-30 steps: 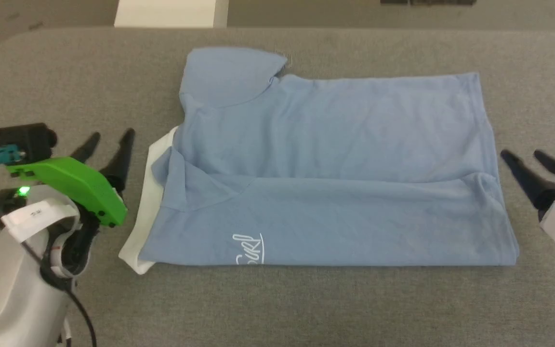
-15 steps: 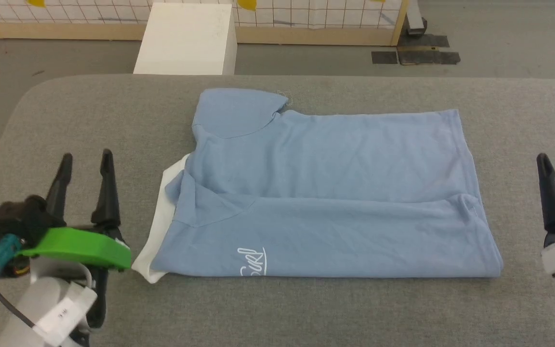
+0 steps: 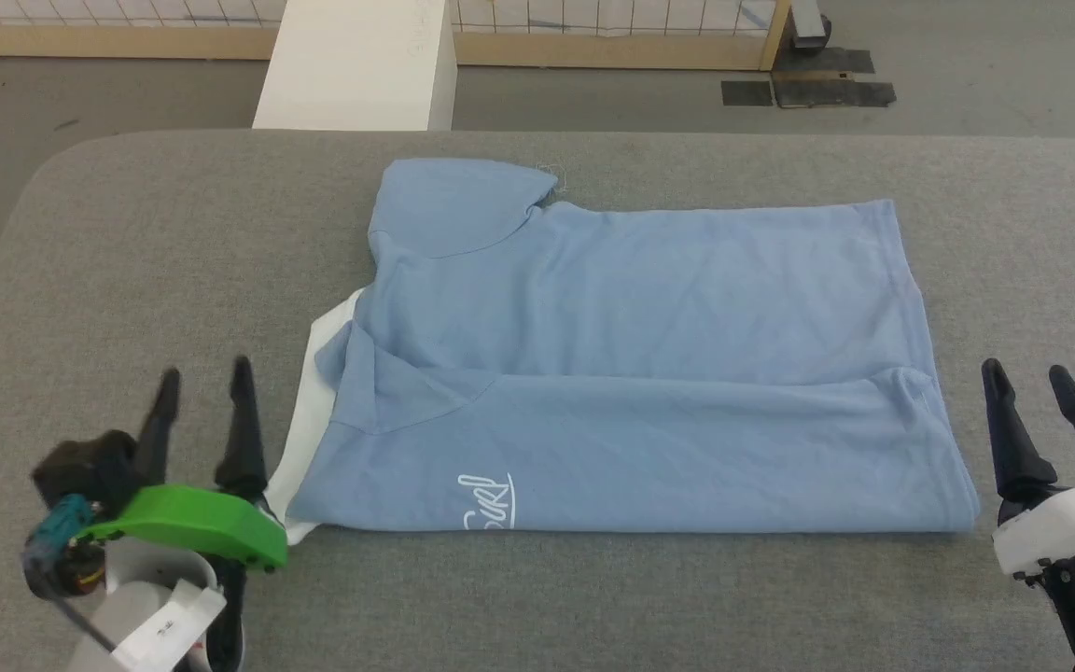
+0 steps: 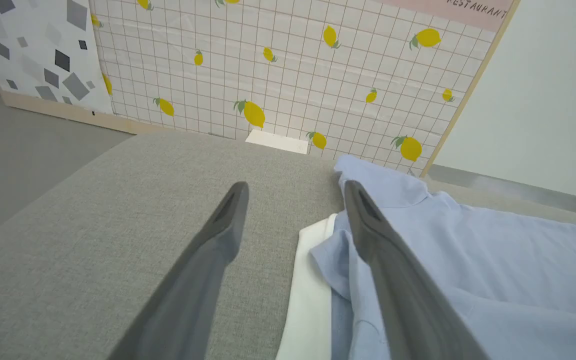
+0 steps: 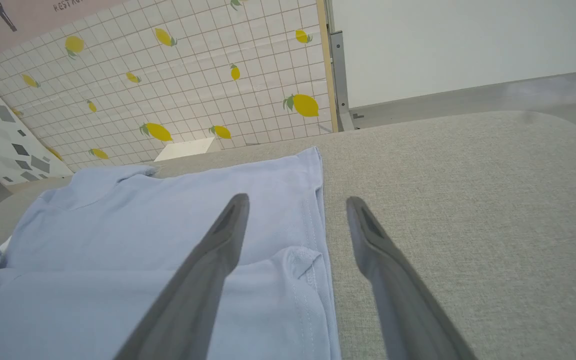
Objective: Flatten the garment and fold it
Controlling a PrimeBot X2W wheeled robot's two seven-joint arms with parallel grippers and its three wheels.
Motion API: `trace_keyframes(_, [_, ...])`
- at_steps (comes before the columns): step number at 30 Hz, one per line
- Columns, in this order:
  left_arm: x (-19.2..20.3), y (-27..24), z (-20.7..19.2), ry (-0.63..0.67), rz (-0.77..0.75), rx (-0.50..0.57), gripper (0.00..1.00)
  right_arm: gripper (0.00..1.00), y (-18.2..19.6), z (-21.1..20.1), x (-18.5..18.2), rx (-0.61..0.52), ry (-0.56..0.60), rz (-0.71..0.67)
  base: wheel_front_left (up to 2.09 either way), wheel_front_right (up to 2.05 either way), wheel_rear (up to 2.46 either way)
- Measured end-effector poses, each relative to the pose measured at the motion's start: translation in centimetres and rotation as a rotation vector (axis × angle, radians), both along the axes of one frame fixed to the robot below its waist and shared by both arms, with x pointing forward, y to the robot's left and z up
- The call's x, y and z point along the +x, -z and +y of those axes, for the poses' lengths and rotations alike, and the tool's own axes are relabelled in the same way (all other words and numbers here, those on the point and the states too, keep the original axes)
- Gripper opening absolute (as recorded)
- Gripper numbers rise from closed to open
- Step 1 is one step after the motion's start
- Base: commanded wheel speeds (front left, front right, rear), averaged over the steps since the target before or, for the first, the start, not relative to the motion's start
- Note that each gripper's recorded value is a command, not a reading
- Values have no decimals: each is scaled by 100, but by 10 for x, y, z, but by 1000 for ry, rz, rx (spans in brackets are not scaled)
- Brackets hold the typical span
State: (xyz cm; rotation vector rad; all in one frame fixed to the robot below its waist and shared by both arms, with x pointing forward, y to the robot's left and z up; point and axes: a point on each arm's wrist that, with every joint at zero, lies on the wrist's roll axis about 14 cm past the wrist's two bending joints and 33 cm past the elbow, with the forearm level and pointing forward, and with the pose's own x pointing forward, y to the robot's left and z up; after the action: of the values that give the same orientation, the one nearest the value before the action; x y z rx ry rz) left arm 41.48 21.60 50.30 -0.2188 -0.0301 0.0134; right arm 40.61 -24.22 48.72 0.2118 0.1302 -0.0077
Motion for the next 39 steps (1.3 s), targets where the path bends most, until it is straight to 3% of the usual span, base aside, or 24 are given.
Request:
trace_keyframes(6, [-14,62,-12,55,319,-7,100,100,11,-1,-1,2,4,31,0,0,0])
trace_keyframes(16, [-46,109,-36,213,827,46,100,100,22,-1,0,4,7,62,0,0,0])
trace_keyframes(25, [-53,124,-40,271,1019,89,100,100,33,-1,0,7,11,90,0,0,0])
trace_keyframes(26, [-53,125,-40,274,1029,88,20,100,34,-2,0,7,14,92,0,0,0])
trace_keyframes(27, [-53,127,-40,275,1042,88,0,100,35,-3,0,6,16,93,0,0,0])
trace_keyframes(39, [-39,115,-43,267,965,-6,0,100,39,-6,1,-76,-33,182,0,0,0])
